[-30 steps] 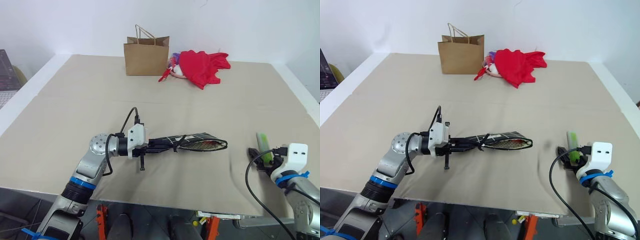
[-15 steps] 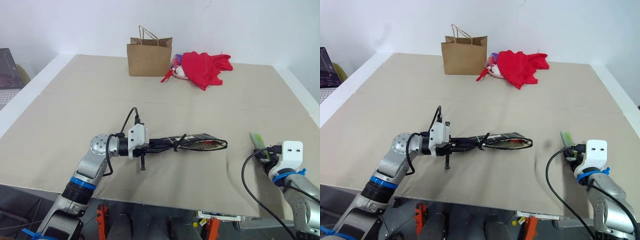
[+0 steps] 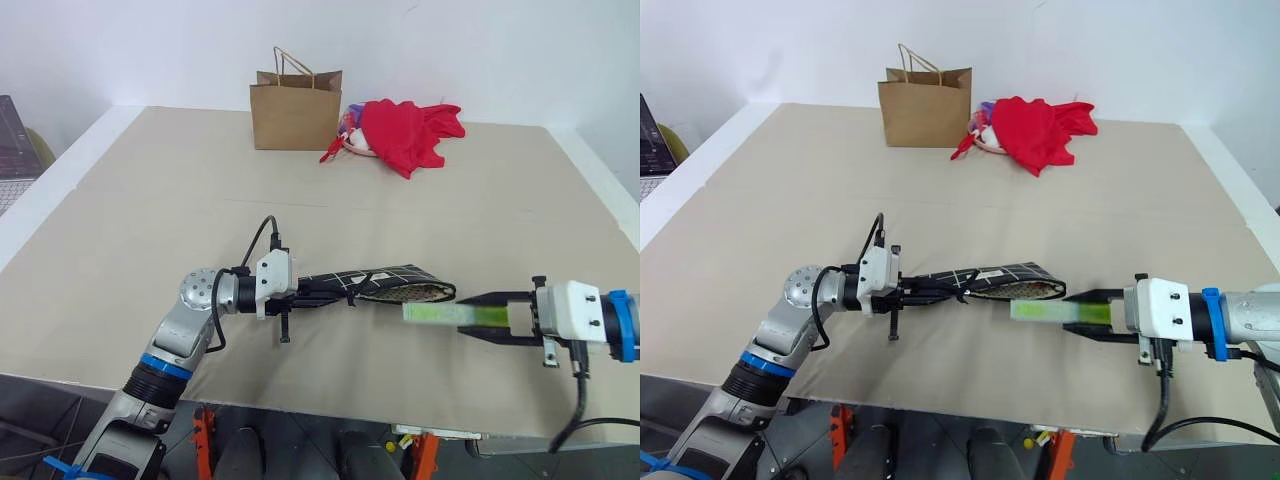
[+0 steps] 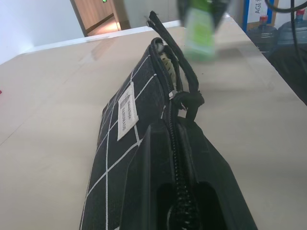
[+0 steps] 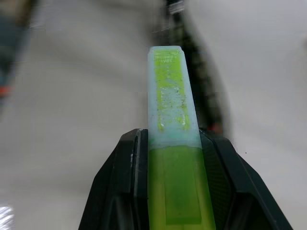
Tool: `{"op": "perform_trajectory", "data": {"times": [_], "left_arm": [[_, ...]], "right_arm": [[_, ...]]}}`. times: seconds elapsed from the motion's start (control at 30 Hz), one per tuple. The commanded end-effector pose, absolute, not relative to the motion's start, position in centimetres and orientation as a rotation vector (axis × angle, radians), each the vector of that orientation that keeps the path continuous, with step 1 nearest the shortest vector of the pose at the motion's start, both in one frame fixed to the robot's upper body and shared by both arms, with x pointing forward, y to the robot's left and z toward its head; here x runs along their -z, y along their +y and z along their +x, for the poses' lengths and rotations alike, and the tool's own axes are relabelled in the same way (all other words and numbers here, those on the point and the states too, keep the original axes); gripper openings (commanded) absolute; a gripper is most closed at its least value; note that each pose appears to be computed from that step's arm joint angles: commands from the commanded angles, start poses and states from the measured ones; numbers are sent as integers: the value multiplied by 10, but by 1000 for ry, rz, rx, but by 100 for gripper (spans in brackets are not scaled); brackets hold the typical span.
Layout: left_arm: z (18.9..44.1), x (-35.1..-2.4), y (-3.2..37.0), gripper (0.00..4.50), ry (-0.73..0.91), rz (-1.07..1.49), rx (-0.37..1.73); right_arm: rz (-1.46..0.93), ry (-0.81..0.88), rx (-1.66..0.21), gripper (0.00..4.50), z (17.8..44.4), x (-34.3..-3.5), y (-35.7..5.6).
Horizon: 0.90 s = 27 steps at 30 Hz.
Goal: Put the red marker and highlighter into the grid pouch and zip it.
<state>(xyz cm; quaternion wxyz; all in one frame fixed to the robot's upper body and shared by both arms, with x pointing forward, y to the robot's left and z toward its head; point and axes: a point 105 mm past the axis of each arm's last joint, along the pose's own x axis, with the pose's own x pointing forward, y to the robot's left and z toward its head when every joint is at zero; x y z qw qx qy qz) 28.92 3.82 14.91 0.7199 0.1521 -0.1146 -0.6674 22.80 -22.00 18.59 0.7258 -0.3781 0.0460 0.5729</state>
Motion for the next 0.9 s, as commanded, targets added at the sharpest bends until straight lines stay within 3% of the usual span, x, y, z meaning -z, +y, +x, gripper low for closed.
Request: {"op": "perform_trajectory", "data": {"times": [0.03,0.23,0.47,0.9], "left_arm": [[287,-159,34,0,-305,358,1495],[288,-160,37,0,-302,366,1485],[288,-161,36,0,-307,370,1483],[286,-160,33,0,-314,357,1484]], "right_arm": [[-781,96,-1257,113,233,-197,-217],[-730,92,-1221,113,248,-203,-215],[-693,178,-1230,113,248,-182,-211],[-614,241,-1171,113,269,-183,-198]]}}
